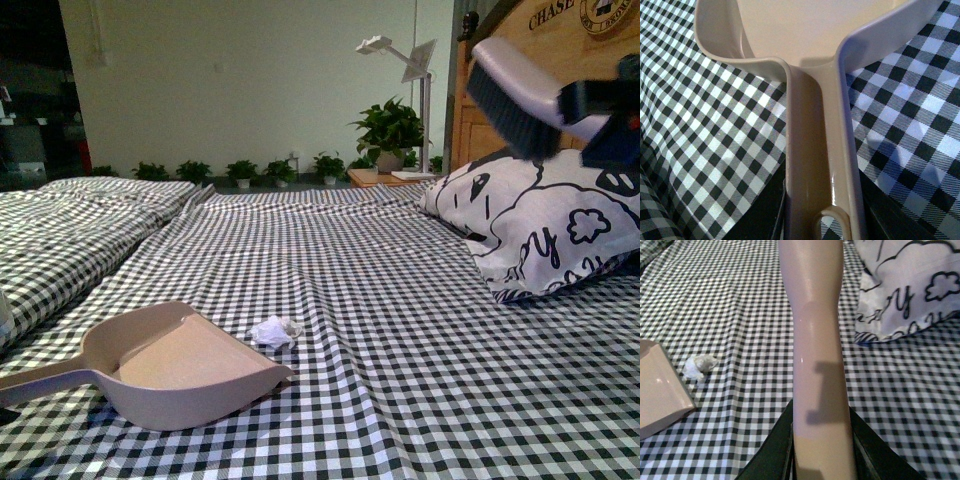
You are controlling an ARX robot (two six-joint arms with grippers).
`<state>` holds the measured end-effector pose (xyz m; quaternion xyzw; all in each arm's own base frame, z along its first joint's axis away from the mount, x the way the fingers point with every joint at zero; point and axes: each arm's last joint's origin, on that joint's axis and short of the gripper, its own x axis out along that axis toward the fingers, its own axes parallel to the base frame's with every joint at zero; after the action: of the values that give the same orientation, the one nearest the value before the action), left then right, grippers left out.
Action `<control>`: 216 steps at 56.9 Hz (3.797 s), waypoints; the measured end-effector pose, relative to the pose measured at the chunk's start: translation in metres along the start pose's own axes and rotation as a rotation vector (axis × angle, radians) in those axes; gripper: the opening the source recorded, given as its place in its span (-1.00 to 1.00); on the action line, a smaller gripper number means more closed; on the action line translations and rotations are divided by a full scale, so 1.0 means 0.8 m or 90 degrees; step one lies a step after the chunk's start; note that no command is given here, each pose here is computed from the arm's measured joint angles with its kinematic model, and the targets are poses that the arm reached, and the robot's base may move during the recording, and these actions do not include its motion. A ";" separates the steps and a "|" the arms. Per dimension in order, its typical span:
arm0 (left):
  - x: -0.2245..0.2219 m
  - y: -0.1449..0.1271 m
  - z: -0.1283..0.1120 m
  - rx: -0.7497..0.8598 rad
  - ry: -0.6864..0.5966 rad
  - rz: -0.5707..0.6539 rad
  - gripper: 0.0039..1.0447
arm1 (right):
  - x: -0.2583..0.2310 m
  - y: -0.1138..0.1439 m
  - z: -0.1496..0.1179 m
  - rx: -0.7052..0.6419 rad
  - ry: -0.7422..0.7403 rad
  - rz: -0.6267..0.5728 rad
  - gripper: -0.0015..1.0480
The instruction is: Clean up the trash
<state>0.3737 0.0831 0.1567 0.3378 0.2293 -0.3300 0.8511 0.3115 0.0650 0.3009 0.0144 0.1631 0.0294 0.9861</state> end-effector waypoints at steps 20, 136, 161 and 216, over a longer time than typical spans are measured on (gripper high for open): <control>0.000 0.000 0.000 0.000 0.000 0.000 -0.47 | 0.096 0.044 -0.066 -0.053 0.131 0.023 -0.60; 0.000 0.000 0.000 0.000 0.000 0.000 -0.47 | 0.121 0.156 -0.108 -0.173 0.297 0.273 -0.60; 0.000 0.000 0.000 0.000 0.000 0.000 -0.47 | 0.096 0.146 -0.082 -0.189 0.242 0.272 -0.60; 0.000 0.000 0.000 0.000 0.000 0.000 -0.47 | 0.026 -0.046 0.037 -0.036 -0.041 -0.094 -0.60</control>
<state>0.3737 0.0830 0.1567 0.3377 0.2293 -0.3301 0.8511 0.3429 0.0291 0.3209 -0.0243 0.1312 -0.0395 0.9903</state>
